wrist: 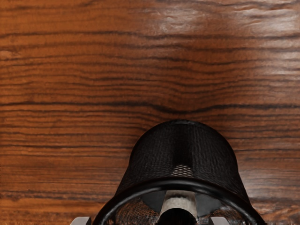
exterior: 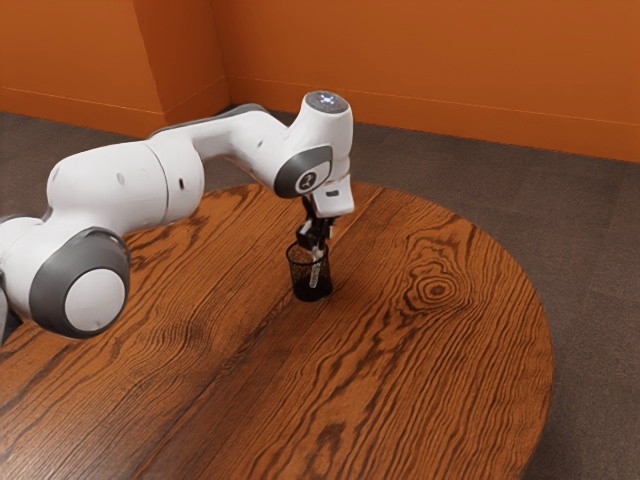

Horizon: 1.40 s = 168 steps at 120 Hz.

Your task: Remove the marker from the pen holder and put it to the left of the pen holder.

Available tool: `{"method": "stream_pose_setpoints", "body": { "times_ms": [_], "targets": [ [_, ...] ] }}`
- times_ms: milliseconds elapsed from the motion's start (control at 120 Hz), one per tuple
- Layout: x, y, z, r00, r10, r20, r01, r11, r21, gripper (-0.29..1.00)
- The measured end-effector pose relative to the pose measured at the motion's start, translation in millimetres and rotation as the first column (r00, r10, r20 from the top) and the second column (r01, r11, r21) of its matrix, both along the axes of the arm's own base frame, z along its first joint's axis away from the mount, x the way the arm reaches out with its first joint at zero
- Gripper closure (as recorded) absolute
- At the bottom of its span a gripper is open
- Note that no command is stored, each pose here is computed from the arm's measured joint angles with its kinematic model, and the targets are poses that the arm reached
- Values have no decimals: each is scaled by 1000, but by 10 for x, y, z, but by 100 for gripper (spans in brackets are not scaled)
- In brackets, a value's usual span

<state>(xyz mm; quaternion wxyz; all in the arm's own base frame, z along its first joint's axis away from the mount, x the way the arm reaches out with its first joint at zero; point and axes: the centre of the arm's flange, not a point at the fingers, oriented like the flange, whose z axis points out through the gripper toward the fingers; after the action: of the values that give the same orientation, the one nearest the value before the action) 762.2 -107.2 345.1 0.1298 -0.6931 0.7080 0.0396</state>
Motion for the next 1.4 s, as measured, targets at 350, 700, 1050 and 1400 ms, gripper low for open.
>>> {"method": "stream_pose_setpoints", "body": {
  "times_ms": [350,700,1050,1400],
  "targets": [
    [-23,-3,-69,1000,2,-13,-2,1000,18,47],
    [-46,-65,-68,1000,2,-18,-2,1000,11,54],
    [-48,-64,-60,1000,7,-17,-7,1000,9,68],
    [-232,77,1355,991,38,126,-40,999,13,74]
  ]
}}
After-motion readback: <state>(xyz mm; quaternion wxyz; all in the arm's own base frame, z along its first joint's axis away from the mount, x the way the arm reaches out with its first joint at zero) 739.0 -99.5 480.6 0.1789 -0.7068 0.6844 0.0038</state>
